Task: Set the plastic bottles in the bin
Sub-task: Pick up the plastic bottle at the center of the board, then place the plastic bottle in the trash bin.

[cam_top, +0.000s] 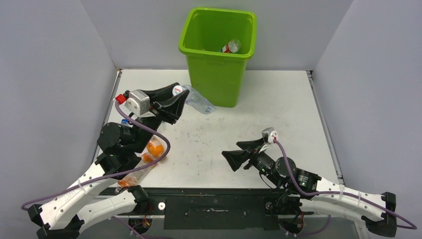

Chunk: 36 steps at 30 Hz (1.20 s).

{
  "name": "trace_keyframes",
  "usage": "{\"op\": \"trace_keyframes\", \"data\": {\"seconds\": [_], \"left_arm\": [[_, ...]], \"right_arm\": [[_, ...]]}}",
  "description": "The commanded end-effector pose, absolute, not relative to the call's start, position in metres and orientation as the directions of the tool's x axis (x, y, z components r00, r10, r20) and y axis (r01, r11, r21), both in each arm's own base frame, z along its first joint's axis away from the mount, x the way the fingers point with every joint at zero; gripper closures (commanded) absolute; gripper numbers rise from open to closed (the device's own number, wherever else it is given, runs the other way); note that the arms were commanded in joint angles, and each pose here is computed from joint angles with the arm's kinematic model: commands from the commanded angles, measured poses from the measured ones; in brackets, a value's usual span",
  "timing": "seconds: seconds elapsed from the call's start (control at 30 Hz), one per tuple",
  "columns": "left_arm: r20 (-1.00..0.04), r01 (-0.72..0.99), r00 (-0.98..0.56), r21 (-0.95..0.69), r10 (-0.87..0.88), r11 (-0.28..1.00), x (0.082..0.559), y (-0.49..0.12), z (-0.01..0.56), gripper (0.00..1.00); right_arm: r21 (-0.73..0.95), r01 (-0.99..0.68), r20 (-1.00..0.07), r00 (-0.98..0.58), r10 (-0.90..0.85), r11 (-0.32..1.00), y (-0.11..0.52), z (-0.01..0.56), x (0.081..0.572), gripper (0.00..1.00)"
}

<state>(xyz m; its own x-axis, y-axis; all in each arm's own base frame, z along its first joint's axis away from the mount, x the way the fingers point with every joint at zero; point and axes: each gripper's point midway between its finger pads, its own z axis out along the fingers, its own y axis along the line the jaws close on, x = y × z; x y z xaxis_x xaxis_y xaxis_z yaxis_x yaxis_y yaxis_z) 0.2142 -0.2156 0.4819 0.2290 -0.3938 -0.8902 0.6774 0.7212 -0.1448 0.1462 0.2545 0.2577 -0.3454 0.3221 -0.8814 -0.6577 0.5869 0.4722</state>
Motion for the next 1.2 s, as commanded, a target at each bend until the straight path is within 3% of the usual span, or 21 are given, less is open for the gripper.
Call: {"op": "trace_keyframes", "data": {"seconds": [0.0, 0.17, 0.27, 0.37, 0.67, 0.83, 1.03, 1.17], "left_arm": [[-0.813, 0.524, 0.502, 0.015, -0.295, 0.851, 0.225, -0.187, 0.549, 1.0], [-0.75, 0.427, 0.621, 0.081, -0.228, 0.9, 0.25, -0.185, 0.6, 1.0], [-0.699, 0.425, 0.65, 0.009, -0.298, 0.905, 0.271, -0.161, 0.63, 1.0], [-0.613, 0.532, 0.616, -0.141, -0.496, 0.835, 0.291, -0.134, 0.66, 1.0], [-0.567, 0.764, 0.47, -0.121, -0.676, 0.634, 0.367, -0.193, 0.692, 1.0], [-0.689, 0.762, 0.351, -0.184, -0.635, 0.621, 0.456, -0.238, 0.654, 1.0], [-0.813, 0.651, 0.34, -0.159, -0.472, 0.742, 0.51, -0.275, 0.589, 1.0], [-0.838, 0.616, 0.299, -0.196, -0.457, 0.763, 0.531, -0.287, 0.559, 0.98]], "right_arm": [[0.477, -0.486, -0.876, -0.326, 0.355, 0.732, 0.225, 0.22, 0.17, 0.1], [0.481, -0.386, -0.866, -0.347, 0.359, 0.787, 0.212, 0.186, 0.177, 0.1], [0.501, -0.338, -0.849, -0.37, 0.376, 0.797, 0.208, 0.169, 0.178, 0.1], [0.505, -0.328, -0.842, -0.392, 0.371, 0.799, 0.207, 0.156, 0.176, 0.1], [0.46, -0.354, -0.861, -0.401, 0.312, 0.814, 0.209, 0.144, 0.174, 0.1], [0.402, -0.349, -0.89, -0.367, 0.271, 0.847, 0.205, 0.149, 0.18, 0.1], [0.356, -0.3, -0.903, -0.353, 0.244, 0.885, 0.188, 0.138, 0.183, 0.1], [0.347, -0.284, -0.906, -0.349, 0.241, 0.894, 0.182, 0.136, 0.183, 0.1]]}}
